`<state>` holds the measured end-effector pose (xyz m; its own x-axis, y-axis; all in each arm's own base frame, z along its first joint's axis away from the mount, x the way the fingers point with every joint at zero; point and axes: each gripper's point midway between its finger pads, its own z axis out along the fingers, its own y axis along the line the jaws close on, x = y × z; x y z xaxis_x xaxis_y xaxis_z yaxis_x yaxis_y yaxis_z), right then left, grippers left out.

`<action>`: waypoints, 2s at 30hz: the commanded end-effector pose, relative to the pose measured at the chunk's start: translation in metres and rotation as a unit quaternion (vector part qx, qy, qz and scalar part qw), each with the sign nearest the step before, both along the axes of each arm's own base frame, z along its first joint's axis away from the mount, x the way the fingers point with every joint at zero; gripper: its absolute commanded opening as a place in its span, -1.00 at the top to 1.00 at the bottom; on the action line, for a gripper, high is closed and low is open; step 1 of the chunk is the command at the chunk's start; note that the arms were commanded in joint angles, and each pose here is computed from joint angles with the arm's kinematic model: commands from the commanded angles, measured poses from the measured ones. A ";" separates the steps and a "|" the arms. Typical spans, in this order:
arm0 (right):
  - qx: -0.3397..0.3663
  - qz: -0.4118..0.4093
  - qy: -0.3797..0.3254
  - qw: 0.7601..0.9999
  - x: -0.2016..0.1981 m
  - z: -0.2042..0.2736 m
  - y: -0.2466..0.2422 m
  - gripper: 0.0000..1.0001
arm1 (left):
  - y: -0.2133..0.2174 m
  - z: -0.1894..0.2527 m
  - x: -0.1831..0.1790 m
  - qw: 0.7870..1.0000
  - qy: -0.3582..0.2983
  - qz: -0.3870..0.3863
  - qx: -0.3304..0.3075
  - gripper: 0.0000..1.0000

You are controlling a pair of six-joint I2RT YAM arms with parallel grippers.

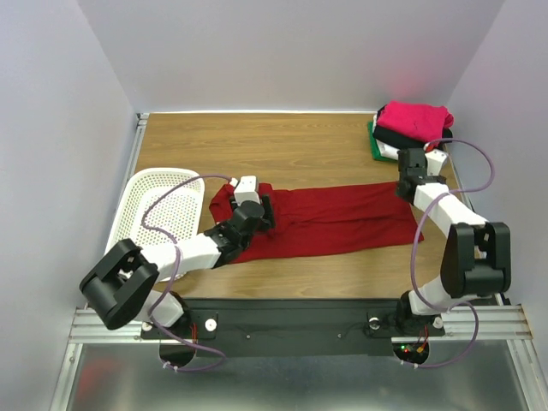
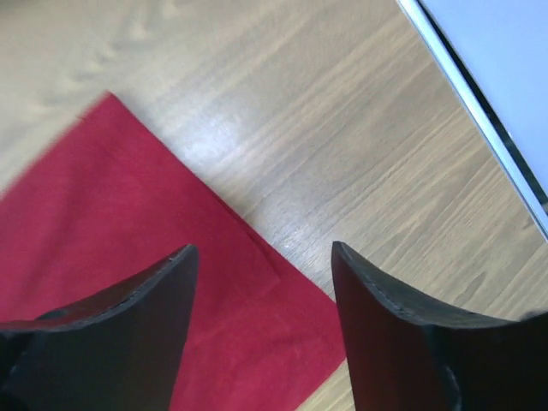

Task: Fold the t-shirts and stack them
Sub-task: Fold the tshirt

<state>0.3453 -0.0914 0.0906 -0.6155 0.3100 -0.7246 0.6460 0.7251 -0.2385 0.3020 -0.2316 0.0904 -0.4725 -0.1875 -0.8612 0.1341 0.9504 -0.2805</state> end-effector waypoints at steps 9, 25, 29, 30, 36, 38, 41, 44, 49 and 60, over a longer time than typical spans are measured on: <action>0.088 0.129 -0.119 0.981 0.040 0.044 0.069 -0.49 | 0.016 0.056 0.072 0.993 -0.073 0.089 0.028 -0.47; 0.142 0.195 -0.150 0.959 0.052 0.043 0.102 -0.49 | -0.010 0.020 0.123 0.994 -0.047 0.065 0.072 0.30; 0.146 0.197 -0.150 0.958 0.052 0.042 0.104 -0.50 | -0.003 0.012 0.117 0.994 -0.039 0.069 0.076 0.82; 0.147 0.197 -0.150 0.958 0.052 0.041 0.104 -0.49 | 0.000 0.011 0.115 0.994 -0.037 0.072 0.075 0.91; 0.150 0.203 -0.153 0.956 0.052 0.043 0.106 -0.49 | 0.009 0.014 0.102 0.994 -0.037 0.080 0.061 1.00; 0.151 0.205 -0.153 0.955 0.051 0.043 0.108 -0.49 | 0.014 0.014 0.097 0.994 -0.036 0.084 0.056 1.00; 0.155 0.212 -0.151 0.953 0.050 0.042 0.112 -0.50 | 0.024 0.010 0.085 0.994 -0.030 0.096 0.048 1.00; 0.155 0.216 -0.151 0.952 0.051 0.042 0.113 -0.49 | 0.036 0.005 0.071 0.993 -0.026 0.105 0.041 1.00; 0.158 0.224 -0.149 0.950 0.052 0.042 0.119 -0.49 | 0.051 -0.003 0.047 0.993 -0.015 0.114 0.030 1.00; 0.160 0.236 -0.137 0.949 0.058 0.034 0.129 -0.49 | 0.071 -0.023 0.000 0.991 0.027 0.126 0.017 1.00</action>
<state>0.3900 0.0283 0.1164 -0.5688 0.2964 -0.7672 0.2770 0.9473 0.1607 0.3132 -0.1688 0.0624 -0.4754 -0.2263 -0.8502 -0.0794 0.9734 -0.2147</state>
